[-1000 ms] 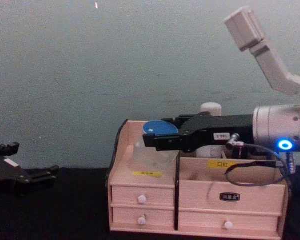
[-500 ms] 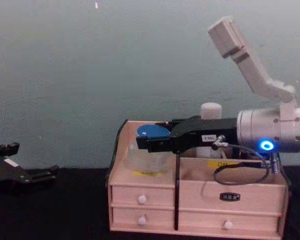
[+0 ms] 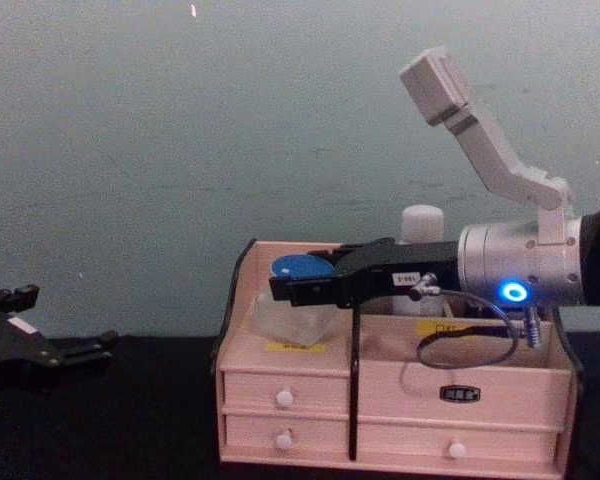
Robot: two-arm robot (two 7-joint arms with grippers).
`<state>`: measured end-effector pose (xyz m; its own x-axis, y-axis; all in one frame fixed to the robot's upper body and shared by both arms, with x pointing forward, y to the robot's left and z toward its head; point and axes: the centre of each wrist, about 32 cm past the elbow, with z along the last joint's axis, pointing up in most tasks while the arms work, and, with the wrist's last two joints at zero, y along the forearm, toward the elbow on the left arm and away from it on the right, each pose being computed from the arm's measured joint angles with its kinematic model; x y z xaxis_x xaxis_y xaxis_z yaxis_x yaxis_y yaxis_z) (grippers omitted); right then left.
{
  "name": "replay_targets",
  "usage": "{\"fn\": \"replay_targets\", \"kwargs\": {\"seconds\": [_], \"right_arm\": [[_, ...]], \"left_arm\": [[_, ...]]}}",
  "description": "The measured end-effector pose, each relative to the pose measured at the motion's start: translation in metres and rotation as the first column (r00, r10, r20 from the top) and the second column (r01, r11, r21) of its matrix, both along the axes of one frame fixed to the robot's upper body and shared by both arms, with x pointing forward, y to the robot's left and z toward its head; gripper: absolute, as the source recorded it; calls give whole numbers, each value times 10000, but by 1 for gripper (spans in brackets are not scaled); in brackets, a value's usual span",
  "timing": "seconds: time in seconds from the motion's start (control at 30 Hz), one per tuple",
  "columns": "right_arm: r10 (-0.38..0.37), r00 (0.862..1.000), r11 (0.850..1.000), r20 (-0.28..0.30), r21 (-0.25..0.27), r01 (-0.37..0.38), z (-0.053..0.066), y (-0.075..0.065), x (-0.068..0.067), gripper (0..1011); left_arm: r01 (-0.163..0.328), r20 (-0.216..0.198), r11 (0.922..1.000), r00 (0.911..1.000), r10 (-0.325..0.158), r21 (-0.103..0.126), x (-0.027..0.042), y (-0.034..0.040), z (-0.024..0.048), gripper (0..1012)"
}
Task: Pick up the facial cleanser and watermelon frost from the table and place them into the tiered storage box.
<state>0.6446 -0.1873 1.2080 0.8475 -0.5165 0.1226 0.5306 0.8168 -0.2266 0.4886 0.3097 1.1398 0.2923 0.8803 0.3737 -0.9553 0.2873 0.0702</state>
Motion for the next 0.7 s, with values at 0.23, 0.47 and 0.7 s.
{"fn": "replay_targets", "kwargs": {"seconds": [0.23, 0.47, 0.7], "right_arm": [[-77, 10000, 10000, -11, -17, 77, -3, 5, 10, 710], [-82, 10000, 10000, -8, -18, 82, -3, 4, 11, 711], [-83, 10000, 10000, -9, -17, 83, -1, 4, 10, 710]], "left_arm": [[1, -1, 10000, 10000, -1, 0, 0, 0, 0, 1001], [0, -1, 10000, 10000, 0, 0, 0, 0, 0, 1001], [0, 0, 10000, 10000, 0, 0, 0, 0, 0, 1001]]}}
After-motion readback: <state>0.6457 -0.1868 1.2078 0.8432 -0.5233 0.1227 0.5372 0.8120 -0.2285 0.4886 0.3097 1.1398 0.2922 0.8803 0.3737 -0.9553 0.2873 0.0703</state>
